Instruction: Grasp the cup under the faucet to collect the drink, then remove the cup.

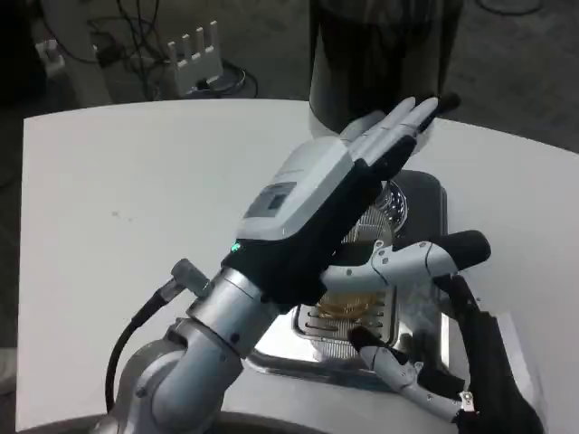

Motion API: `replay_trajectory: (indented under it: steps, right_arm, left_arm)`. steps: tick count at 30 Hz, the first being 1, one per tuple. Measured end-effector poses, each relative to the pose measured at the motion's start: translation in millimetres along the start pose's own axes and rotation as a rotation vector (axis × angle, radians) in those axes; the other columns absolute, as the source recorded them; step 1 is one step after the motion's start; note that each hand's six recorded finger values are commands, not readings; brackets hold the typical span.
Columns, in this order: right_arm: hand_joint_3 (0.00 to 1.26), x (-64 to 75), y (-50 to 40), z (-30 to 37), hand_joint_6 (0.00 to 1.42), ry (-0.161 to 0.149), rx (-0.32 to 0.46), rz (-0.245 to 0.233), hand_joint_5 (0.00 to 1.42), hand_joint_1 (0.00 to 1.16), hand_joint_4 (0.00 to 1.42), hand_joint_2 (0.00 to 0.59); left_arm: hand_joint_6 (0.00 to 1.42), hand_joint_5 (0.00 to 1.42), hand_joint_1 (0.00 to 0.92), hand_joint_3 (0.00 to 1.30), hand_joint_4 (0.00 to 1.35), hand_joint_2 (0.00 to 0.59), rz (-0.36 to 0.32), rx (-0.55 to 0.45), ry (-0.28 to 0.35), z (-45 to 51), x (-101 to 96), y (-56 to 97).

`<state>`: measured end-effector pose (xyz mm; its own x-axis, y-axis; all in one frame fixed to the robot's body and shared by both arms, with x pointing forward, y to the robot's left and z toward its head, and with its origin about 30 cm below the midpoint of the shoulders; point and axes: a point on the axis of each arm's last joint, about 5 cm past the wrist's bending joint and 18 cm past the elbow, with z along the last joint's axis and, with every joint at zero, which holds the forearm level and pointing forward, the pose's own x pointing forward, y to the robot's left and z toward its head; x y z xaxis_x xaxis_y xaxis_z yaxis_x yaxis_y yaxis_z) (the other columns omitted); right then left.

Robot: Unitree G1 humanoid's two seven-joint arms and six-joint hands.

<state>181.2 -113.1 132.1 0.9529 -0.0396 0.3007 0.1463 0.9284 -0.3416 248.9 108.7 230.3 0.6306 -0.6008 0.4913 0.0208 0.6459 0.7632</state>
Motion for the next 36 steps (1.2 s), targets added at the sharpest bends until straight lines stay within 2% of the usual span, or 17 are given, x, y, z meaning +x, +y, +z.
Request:
replay_trajectory:
  steps: [4, 9, 20, 26, 32, 36]
  right_arm:
    - [0.06, 8.5, 5.5, -0.4, 0.13, 0.007, 0.009, 0.006, 0.09, 0.81, 0.09, 0.202]
    - [0.06, 18.0, 12.6, -4.7, 0.13, 0.044, 0.033, 0.021, 0.09, 0.81, 0.09, 0.200]
    - [0.06, 24.8, 16.3, -2.8, 0.13, 0.037, 0.059, -0.001, 0.09, 0.80, 0.09, 0.196]
    - [0.06, 30.0, 22.7, -5.4, 0.13, 0.048, 0.055, 0.009, 0.09, 0.80, 0.09, 0.194]
    - [0.06, 37.2, 25.2, -3.3, 0.13, 0.038, 0.071, 0.016, 0.09, 0.80, 0.09, 0.188]
    - [0.06, 39.8, 26.7, -4.6, 0.13, 0.049, 0.085, 0.016, 0.09, 0.79, 0.09, 0.186]
  left_arm:
    - [0.01, 0.13, 0.000, 0.08, 0.02, 0.081, -0.002, 0.012, -0.005, -0.1, 1.6, 2.9]
    - [0.02, 0.13, 0.000, 0.08, 0.02, 0.081, -0.004, 0.023, -0.011, 0.3, 4.2, 5.6]
    - [0.02, 0.14, 0.000, 0.08, 0.03, 0.080, -0.018, 0.032, -0.009, -0.6, 6.4, 7.2]
    - [0.04, 0.15, 0.000, 0.09, 0.04, 0.080, -0.020, 0.033, -0.008, -1.0, 6.8, 7.3]
    - [0.04, 0.15, 0.000, 0.10, 0.04, 0.080, -0.021, 0.040, -0.009, -1.3, 7.0, 8.6]
    - [0.04, 0.15, 0.000, 0.10, 0.04, 0.080, -0.025, 0.051, -0.009, -1.9, 7.1, 10.9]
